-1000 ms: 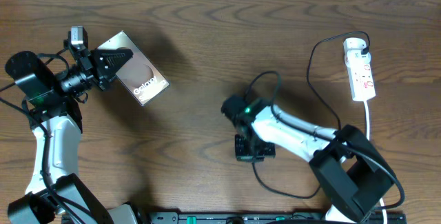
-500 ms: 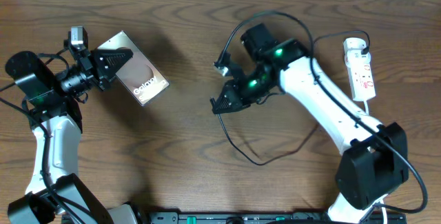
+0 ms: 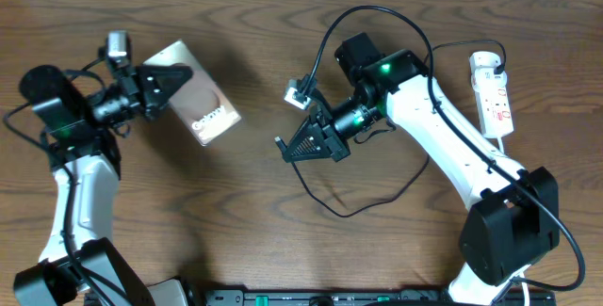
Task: Plug charger to phone and switch on socket
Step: 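Lift the plug with the right gripper toward the phone's bottom edge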
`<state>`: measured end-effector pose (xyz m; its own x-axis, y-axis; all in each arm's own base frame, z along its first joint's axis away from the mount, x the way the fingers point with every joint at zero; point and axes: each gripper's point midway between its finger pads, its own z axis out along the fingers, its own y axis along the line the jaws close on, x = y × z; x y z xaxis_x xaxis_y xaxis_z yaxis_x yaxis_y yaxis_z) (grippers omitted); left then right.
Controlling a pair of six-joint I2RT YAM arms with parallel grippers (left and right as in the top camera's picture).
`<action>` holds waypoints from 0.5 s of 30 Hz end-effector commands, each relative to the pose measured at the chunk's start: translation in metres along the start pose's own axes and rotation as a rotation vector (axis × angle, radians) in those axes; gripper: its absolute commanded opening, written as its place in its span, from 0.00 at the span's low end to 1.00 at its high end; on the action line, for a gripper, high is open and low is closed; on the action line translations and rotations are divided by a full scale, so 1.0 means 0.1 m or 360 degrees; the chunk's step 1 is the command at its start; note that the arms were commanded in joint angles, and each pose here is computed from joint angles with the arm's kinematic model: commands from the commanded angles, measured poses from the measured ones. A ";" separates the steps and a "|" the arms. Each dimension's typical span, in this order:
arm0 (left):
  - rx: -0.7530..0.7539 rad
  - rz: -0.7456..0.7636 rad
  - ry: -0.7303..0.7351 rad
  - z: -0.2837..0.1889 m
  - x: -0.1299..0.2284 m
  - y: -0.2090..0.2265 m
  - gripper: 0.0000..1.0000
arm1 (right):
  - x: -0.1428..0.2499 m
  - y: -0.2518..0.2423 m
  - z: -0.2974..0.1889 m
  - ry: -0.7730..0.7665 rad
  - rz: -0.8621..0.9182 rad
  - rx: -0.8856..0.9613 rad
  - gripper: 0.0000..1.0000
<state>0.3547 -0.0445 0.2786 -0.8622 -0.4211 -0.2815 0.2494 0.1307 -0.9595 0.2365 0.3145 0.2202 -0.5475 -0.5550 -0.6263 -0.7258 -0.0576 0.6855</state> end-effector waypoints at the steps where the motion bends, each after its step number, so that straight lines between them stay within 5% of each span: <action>1: 0.0049 0.0134 0.0110 0.14 0.11 -0.18 0.07 | -0.07 0.11 0.04 -0.0050 -0.0095 -0.0087 0.01; 15: 0.0078 0.0229 0.0164 0.24 0.18 -0.25 0.07 | -0.15 0.13 0.06 -0.0088 -0.0064 -0.0120 0.01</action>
<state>0.3495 -0.0744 0.2869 -0.8663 -0.3349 -0.3706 0.3457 0.1336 -0.9288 0.2367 0.3214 0.2280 -0.5286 -0.5245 -0.6674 -0.7361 -0.1083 0.6681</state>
